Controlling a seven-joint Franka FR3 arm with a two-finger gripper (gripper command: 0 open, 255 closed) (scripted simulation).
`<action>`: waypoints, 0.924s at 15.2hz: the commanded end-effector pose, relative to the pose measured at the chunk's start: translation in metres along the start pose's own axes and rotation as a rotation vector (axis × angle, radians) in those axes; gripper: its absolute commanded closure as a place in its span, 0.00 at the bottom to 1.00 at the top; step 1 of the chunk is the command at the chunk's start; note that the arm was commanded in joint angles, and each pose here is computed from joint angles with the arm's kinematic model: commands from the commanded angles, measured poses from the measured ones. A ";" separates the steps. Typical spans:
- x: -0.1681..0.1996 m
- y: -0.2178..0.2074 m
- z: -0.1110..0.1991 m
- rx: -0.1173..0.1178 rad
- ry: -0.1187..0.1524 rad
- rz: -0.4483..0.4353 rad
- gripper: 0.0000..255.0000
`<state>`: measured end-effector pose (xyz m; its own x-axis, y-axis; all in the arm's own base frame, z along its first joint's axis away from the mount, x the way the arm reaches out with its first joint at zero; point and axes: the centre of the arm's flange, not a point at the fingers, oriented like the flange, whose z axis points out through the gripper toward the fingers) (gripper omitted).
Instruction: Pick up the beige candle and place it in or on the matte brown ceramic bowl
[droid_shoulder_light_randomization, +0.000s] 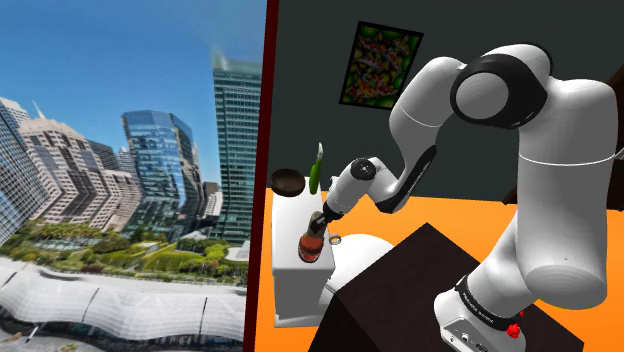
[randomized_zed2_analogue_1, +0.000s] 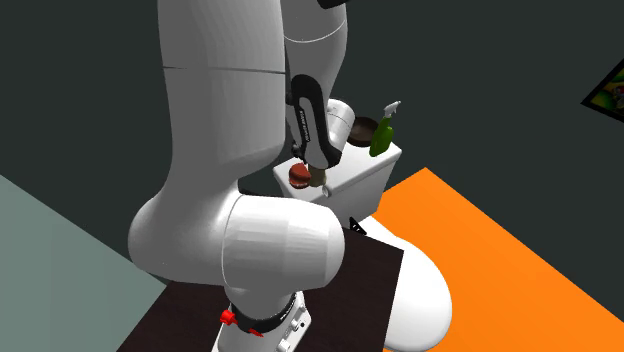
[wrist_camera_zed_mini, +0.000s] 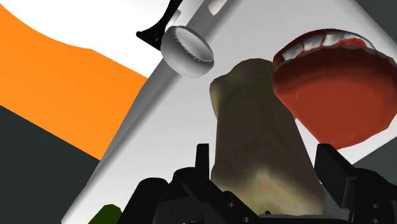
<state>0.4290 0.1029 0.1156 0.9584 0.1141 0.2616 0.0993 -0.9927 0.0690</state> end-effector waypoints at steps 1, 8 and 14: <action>0.000 0.000 0.000 0.000 -0.001 0.000 1.00; 0.000 0.000 0.000 0.000 -0.001 0.000 1.00; 0.007 0.002 -0.025 0.000 -0.001 0.000 1.00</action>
<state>0.4297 0.1027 0.1351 0.9586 0.1121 0.2616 0.0975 -0.9929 0.0682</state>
